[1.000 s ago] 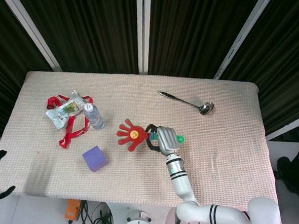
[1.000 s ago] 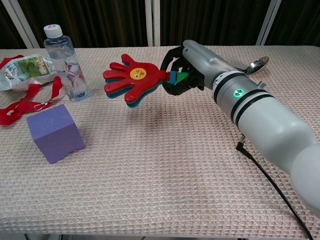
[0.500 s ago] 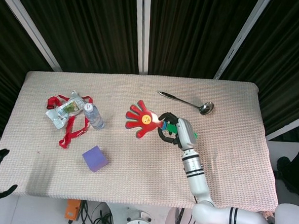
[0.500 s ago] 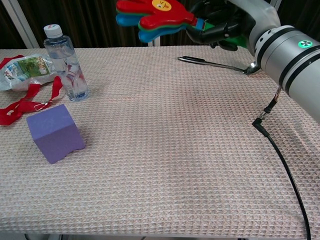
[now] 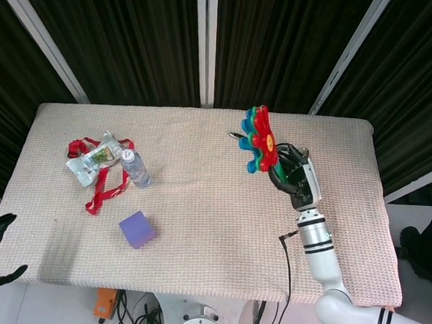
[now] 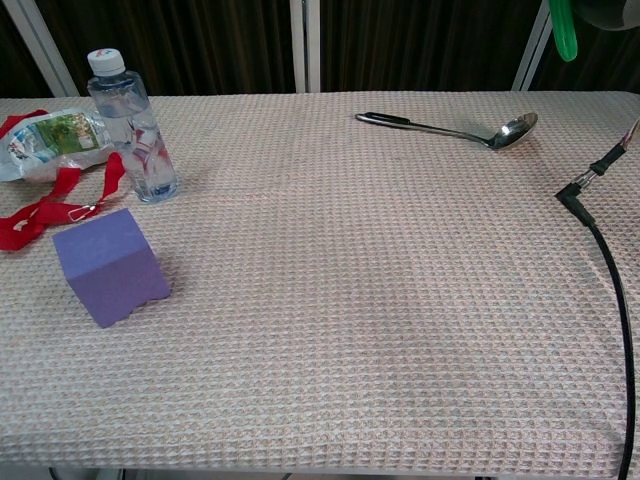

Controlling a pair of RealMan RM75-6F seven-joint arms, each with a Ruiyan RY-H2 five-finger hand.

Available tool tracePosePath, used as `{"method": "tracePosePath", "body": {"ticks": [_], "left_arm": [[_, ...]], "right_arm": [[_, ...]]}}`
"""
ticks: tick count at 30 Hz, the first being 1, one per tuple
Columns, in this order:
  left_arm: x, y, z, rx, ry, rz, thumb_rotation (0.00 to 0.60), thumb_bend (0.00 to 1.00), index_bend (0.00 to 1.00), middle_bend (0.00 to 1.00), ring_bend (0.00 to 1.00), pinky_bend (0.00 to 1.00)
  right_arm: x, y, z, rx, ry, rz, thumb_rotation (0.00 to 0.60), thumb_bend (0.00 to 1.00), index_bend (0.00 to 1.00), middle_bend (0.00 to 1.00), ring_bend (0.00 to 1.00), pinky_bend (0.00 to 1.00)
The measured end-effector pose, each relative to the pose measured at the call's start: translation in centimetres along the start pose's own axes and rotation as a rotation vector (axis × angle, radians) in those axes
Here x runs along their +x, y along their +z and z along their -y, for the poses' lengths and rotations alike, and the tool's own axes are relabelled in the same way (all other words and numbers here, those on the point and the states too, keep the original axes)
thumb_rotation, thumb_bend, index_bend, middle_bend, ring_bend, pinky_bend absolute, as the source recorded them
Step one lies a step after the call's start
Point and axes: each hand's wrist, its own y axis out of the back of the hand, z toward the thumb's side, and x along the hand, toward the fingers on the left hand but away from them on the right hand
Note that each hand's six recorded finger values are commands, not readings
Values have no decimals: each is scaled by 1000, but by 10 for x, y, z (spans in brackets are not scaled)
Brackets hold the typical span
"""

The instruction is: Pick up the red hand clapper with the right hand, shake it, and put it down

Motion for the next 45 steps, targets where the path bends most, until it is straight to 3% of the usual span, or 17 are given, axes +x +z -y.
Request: {"method": "tracePosePath", "body": {"ticks": [4,8,12,16,20,23,27,30,32,36,39,43,45], "left_arm": [[1,0,2,-2,-4,-2,600,116,88,92,0,0],[2,-1,2,-5,-7,-4,600,115,89,92,0,0],[3,-2,3,-13,-12,-7,600,116,88,92,0,0],[4,-1,5,-19,-16,-5,600,116,88,92,0,0],[6,-1,3,-21,-9,-3,600,116,88,69,0,0],[6,0,2,-20,-9,-1,600,116,88,68,0,0],[7,1,1,-20,-9,2,600,116,88,67,0,0],[7,1,2,-23,-10,1,600,116,88,67,0,0],[7,1,2,-24,-11,-1,600,116,88,67,0,0],[7,1,3,-26,-11,-1,600,116,88,67,0,0],[8,1,2,-26,-10,2,600,116,88,68,0,0],[8,1,1,-26,-9,2,600,116,88,68,0,0],[8,1,1,-28,-9,0,600,116,88,68,0,0]], "right_arm": [[1,3,-4,1,23,-6,600,432,943,630,733,1000],[1,2,-7,181,40,-21,600,433,948,657,733,1000],[1,-2,-10,526,53,-37,600,435,948,693,773,1000],[1,-6,-13,985,63,-34,600,435,951,730,785,1000],[0,-10,-16,1367,77,9,600,435,956,729,785,1000],[-1,-12,-21,1561,88,70,600,435,958,730,785,1000],[-1,-11,-24,1676,101,115,600,433,963,742,785,1000],[-2,-7,-24,1653,90,129,600,431,970,732,785,1000],[-2,-5,-24,1574,77,136,600,428,964,727,785,1000],[-3,0,-24,1299,59,146,600,431,950,693,785,1000],[-4,5,-24,988,44,142,600,439,946,689,784,1000],[-6,14,-26,467,26,117,600,422,945,693,784,1000],[-8,18,-28,255,26,101,600,422,945,698,785,1000]]}}
